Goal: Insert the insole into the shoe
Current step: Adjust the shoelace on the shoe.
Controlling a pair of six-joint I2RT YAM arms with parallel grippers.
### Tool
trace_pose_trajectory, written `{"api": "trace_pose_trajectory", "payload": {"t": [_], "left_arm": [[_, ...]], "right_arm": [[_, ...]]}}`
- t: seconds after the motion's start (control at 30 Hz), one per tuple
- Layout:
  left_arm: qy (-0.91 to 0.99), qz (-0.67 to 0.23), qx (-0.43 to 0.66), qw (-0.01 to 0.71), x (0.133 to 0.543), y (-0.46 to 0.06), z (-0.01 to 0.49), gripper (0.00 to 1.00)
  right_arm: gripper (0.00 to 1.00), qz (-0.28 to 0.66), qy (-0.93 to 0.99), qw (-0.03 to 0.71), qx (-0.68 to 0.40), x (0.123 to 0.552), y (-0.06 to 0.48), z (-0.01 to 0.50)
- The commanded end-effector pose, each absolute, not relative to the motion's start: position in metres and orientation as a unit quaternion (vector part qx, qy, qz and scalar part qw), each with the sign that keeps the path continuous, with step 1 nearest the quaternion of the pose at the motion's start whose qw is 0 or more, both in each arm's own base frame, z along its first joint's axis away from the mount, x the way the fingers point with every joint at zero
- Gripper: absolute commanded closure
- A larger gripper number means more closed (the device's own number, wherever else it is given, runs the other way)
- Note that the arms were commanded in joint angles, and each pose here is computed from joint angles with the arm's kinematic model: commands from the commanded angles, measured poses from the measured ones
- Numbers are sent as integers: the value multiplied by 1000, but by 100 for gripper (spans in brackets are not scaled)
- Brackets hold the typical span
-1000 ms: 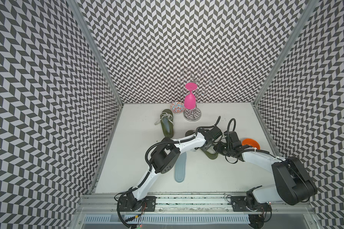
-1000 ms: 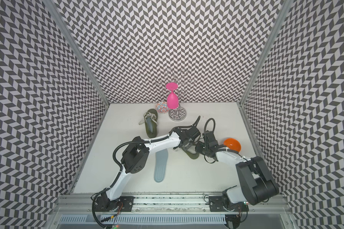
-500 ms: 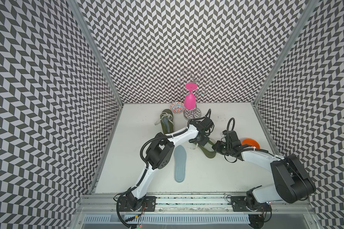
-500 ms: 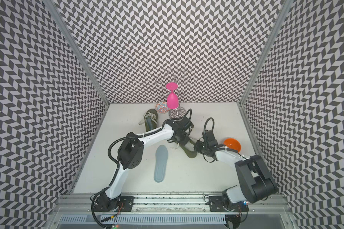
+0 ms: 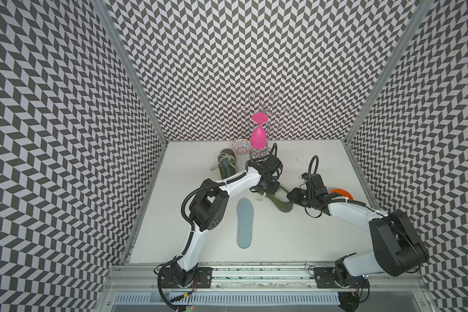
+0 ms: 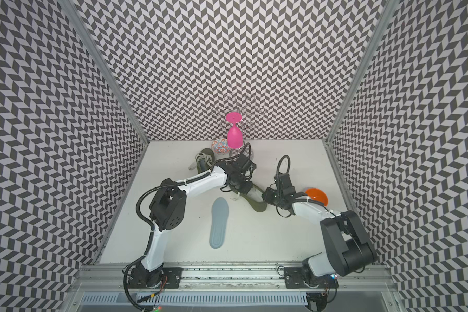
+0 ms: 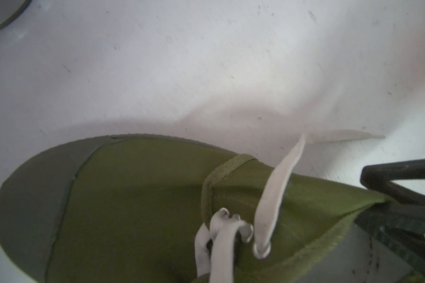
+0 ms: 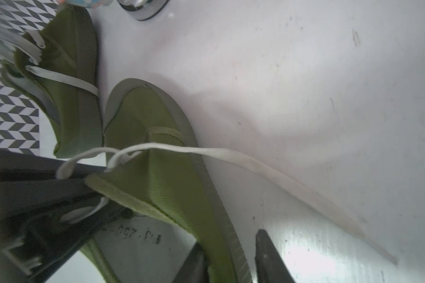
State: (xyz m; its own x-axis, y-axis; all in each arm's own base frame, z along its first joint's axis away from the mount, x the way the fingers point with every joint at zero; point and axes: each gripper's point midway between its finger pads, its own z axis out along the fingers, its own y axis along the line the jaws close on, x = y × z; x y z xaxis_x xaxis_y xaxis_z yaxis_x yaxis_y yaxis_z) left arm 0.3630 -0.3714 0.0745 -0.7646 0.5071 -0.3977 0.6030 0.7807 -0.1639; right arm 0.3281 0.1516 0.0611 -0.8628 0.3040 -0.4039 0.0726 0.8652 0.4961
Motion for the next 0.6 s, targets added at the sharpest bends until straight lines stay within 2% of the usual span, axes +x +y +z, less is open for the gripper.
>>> {"api": "trace_pose_trajectory", "payload": {"t": [0.0,0.07,0.17,0.33,0.4,0.57], "left_arm": [[930,-156,240,229,379,-368,115,100],[932,-156,217,247,380,-370,119,100],[933,-151,198,260,376,-375,117,100],[939,-148,172,258,370,-376,112,100],[939,-160,161,259,369,-377,114,100],[931,-237,162,224,366,-375,124,100]], "right_arm": [[56,214,943,235,103,320,141,58],[48,216,943,229,108,314,142,56],[42,215,943,218,130,313,141,47],[40,217,943,207,145,318,146,40],[43,207,945,203,151,320,144,34],[66,172,953,201,145,321,132,22]]}}
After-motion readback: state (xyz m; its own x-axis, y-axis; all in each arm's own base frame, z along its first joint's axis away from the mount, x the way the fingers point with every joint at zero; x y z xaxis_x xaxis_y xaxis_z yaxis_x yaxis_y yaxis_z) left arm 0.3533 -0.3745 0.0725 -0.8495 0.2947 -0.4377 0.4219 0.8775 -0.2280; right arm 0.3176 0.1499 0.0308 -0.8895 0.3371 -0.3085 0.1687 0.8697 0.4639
